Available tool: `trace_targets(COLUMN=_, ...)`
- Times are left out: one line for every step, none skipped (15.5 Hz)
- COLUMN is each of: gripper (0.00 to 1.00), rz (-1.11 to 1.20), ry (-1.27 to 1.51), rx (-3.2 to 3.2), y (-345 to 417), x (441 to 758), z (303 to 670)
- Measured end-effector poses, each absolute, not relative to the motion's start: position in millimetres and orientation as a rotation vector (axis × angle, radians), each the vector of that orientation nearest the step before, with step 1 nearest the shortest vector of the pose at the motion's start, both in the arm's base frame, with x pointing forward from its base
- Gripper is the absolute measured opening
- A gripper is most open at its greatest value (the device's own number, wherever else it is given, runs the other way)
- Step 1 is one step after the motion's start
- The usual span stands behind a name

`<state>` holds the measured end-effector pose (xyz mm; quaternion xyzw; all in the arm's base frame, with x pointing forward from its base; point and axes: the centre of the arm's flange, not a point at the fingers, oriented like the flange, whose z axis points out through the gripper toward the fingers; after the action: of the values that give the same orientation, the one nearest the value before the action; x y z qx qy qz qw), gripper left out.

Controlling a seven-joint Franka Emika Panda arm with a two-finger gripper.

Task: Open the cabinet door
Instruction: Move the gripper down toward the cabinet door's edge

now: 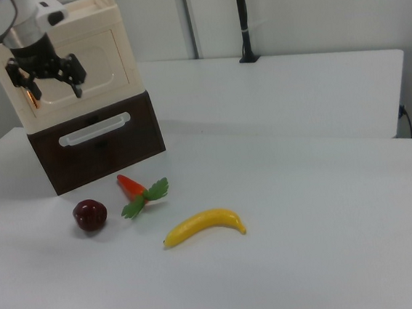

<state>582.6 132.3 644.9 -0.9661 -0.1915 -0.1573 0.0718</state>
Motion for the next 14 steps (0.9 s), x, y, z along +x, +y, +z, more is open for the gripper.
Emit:
trace_targets(gripper=1.0, rz=-0.532, ry=-0.611, rx=-2.883, y=151, x=585, z=646)
trace_targets(gripper=1.0, rz=-0.568, ry=-0.643, rx=-2.866, y=167, x=587, z=646)
trace_targets(gripper=1.0, rz=-0.589, ry=-0.681, rx=-2.851, y=181, x=587, z=646)
trace_targets(gripper=1.0, rz=-0.604, ry=-0.723, rx=-2.838, y=193, x=588, z=647)
trace_targets(gripper=1.0, rz=-0.62, ry=-0.768, rx=-2.824, y=203, x=589, z=648)
trace_targets(gripper=1.0, rz=-0.65, ry=-0.806, rx=-2.807, y=214, x=591, z=649)
trace_targets(gripper=1.0, rz=-0.697, ry=-0.831, rx=-2.787, y=225, x=593, z=651)
trace_targets(gripper=1.0, rz=-0.752, ry=-0.853, rx=-2.762, y=237, x=596, z=652)
trace_targets(gripper=1.0, rz=-0.804, ry=-0.871, rx=-2.738, y=248, x=598, z=651)
trace_targets(gripper=1.0, rz=-0.845, ry=-0.89, rx=-2.715, y=259, x=600, z=648)
trace_targets(gripper=1.0, rz=-0.873, ry=-0.909, rx=-2.697, y=269, x=602, z=644)
trace_targets(gripper=0.99, rz=-0.886, ry=-0.928, rx=-2.687, y=278, x=603, z=639)
trace_targets(gripper=0.98, rz=-0.897, ry=-0.949, rx=-2.684, y=284, x=604, z=635)
trace_targets(gripper=0.98, rz=-0.902, ry=-0.964, rx=-2.685, y=287, x=605, z=631)
